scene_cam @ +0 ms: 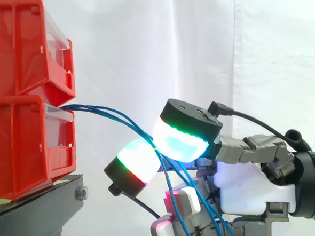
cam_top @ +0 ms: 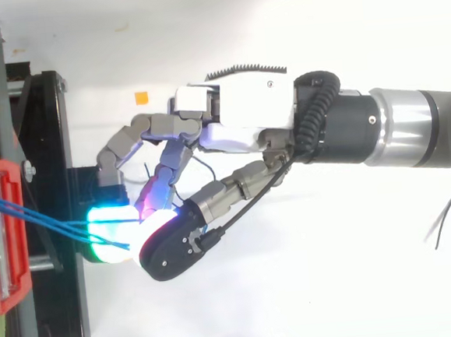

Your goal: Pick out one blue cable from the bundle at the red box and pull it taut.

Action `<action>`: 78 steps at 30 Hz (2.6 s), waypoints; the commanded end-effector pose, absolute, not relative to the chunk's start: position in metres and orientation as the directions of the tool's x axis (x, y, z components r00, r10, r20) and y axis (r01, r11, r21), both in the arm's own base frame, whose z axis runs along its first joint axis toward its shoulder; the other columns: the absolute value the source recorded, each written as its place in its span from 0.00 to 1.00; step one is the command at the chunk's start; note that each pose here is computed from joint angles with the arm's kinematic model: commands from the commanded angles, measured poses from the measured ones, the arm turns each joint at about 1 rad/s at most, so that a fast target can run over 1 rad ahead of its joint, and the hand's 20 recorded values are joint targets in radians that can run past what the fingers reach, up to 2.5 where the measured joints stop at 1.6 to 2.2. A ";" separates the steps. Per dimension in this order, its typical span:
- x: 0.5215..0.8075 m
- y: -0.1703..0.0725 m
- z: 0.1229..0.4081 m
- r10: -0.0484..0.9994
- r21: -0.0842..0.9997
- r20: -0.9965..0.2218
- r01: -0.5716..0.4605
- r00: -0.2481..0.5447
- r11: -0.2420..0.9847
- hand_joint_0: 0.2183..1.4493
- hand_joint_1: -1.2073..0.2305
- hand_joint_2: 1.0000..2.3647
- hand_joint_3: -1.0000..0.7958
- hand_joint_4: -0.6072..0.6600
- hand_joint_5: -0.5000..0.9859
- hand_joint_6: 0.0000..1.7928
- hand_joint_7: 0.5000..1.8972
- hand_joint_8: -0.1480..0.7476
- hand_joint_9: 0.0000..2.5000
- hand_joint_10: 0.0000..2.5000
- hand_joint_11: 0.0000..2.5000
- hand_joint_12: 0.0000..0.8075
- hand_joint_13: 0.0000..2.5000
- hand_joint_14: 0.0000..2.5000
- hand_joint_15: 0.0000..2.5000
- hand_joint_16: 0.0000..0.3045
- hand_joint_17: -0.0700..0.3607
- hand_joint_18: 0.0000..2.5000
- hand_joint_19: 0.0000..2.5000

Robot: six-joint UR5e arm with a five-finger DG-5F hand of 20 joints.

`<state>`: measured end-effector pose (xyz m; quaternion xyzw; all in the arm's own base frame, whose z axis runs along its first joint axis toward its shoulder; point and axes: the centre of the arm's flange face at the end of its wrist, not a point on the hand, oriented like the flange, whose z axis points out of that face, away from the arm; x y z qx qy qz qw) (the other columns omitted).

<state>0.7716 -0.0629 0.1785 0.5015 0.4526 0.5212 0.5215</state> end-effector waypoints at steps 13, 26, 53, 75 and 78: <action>0.771 -0.065 0.178 0.997 0.995 0.052 -0.086 0.050 -0.048 0.43 0.21 0.00 0.28 0.31 0.27 0.53 0.30 0.50 0.48 0.01 0.32 0.38 0.40 0.01 0.20 0.13 0.37 0.38 0.24; 0.770 -0.067 0.178 0.997 0.996 0.053 -0.081 0.053 -0.048 0.35 0.21 0.00 0.28 0.37 0.28 0.52 0.29 0.50 0.49 0.01 0.32 0.38 0.40 0.01 0.21 0.13 0.37 0.39 0.25; 0.770 -0.069 0.179 0.997 0.997 0.057 -0.063 0.047 -0.054 0.42 0.17 0.00 0.28 0.28 0.28 0.52 0.33 0.46 0.47 0.01 0.32 0.37 0.38 0.01 0.20 0.13 0.37 0.38 0.24; 0.774 -0.071 0.194 0.998 0.999 0.052 -0.015 0.019 -0.052 0.23 0.26 0.00 0.28 0.45 0.27 0.47 0.21 0.49 0.44 0.01 0.29 0.40 0.32 0.01 0.18 0.16 0.41 0.36 0.24; 0.775 -0.070 0.196 0.998 0.998 0.053 -0.019 0.019 -0.052 0.25 0.31 0.00 0.28 0.43 0.27 0.47 0.23 0.48 0.44 0.01 0.30 0.39 0.32 0.01 0.18 0.15 0.40 0.36 0.25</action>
